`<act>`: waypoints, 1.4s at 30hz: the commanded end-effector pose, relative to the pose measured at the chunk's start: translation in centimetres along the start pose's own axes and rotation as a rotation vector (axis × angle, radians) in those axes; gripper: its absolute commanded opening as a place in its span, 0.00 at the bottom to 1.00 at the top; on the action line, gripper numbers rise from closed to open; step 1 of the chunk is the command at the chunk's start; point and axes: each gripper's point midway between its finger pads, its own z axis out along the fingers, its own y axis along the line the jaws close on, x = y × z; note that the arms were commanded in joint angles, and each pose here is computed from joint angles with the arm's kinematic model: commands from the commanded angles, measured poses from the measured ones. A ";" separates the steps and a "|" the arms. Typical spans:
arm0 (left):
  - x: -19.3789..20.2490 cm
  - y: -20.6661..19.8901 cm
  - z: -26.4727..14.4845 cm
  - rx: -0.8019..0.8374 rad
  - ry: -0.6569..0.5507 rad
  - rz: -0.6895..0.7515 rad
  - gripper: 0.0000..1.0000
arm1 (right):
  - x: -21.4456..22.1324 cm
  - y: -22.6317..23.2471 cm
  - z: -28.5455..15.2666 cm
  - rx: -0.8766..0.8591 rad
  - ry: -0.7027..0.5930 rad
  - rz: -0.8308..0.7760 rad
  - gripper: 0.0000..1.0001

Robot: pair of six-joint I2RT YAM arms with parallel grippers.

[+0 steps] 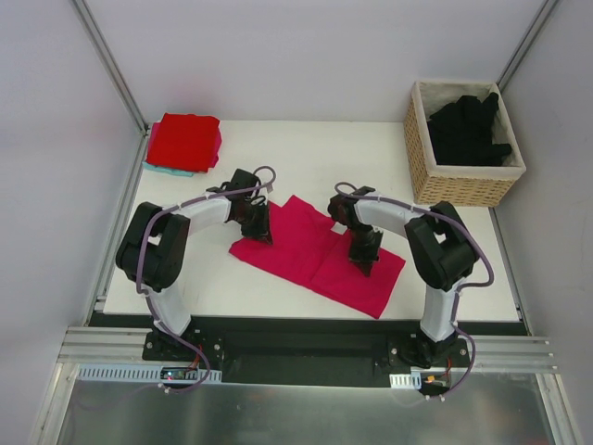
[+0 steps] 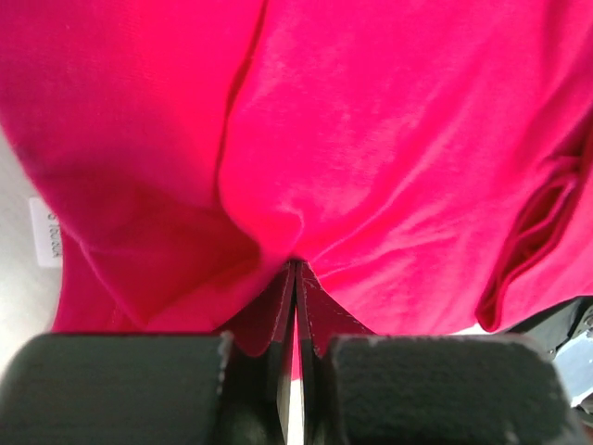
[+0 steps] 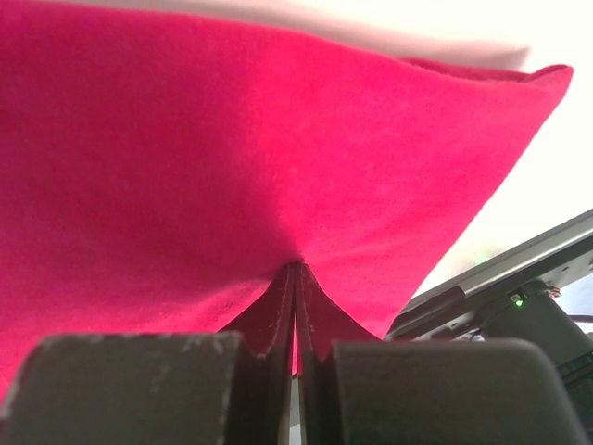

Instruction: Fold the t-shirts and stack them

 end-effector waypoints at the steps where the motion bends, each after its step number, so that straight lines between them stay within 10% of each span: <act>1: -0.2 -0.6 0.5 0.024 0.010 0.025 0.00 | -1.1 0.1 -0.6 0.014 0.001 -0.008 0.01; 18: 9.5 -0.5 -2.8 0.027 0.230 -0.170 0.00 | -11.4 3.3 -1.0 -0.088 -0.021 -0.019 0.01; 42: 12.0 -9.1 4.0 0.111 0.447 -0.037 0.00 | -20.8 22.8 -9.0 -0.954 -0.118 -0.201 0.01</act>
